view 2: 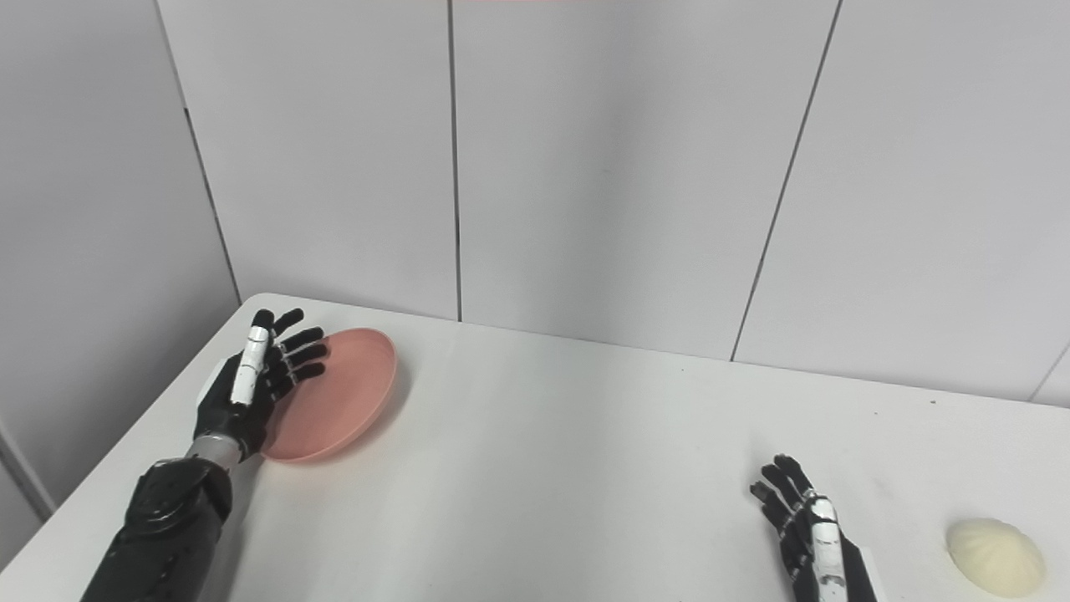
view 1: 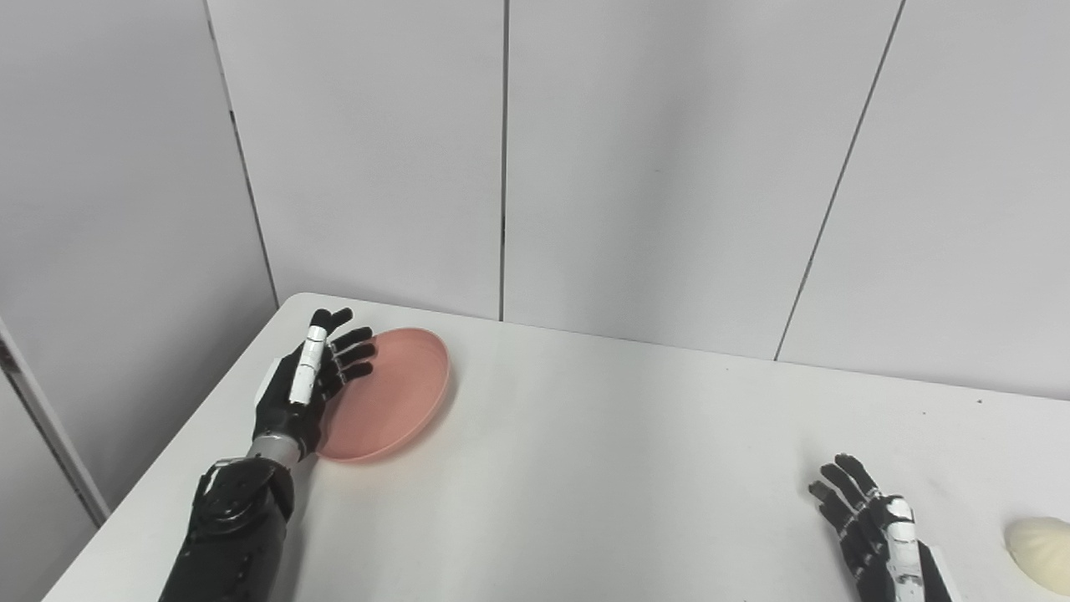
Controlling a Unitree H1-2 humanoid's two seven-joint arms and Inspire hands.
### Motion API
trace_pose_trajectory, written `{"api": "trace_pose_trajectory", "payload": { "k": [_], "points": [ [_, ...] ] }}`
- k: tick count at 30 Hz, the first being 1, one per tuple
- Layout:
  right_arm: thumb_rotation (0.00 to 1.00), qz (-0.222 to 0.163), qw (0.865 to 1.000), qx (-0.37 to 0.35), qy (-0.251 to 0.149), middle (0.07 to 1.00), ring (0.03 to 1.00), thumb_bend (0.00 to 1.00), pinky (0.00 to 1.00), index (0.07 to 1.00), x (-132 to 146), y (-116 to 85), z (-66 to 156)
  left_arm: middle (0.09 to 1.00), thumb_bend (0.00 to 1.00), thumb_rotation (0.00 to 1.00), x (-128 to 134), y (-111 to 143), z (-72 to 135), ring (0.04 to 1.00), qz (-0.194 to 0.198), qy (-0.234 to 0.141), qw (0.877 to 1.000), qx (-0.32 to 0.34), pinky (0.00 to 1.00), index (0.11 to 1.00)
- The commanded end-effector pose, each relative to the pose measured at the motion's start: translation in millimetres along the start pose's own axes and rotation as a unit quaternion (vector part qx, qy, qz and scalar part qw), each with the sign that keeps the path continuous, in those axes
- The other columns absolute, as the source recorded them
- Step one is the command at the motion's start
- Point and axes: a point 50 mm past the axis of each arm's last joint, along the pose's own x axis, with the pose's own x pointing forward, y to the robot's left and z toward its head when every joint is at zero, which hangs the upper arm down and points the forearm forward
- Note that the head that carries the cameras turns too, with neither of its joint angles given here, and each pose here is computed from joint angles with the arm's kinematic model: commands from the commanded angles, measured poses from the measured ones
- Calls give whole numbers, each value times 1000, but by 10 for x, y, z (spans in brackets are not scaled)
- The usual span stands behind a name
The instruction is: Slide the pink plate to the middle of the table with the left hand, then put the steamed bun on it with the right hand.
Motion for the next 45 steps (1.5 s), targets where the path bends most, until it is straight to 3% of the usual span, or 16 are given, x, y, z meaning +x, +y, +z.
{"api": "trace_pose_trajectory", "payload": {
  "k": [1,12,19,23,36,45],
  "points": [
    [960,0,1000,5,3,878,857,765,945,871,-30,31,-31,777,822,856,93,-50,131,771,-13,-16,1000,8,757,823],
    [956,1,1000,7,3,871,854,756,945,871,-25,16,-41,777,825,852,103,-138,83,779,-35,-14,999,10,796,833],
    [955,-2,1000,3,3,860,842,759,928,870,-26,28,-49,775,820,875,110,-246,142,773,-52,-20,998,20,749,831],
    [958,-1,1000,3,2,861,843,753,928,868,-30,34,-41,789,819,856,105,-253,248,784,-53,-38,998,-7,760,836],
    [959,0,1000,2,4,863,844,743,929,864,-29,38,-36,765,818,903,150,-208,802,770,-21,-147,988,-33,732,837],
    [961,1,1000,1,6,858,838,749,929,863,-25,27,-42,766,819,898,180,52,780,782,32,-140,989,-36,750,857]
  ]
}}
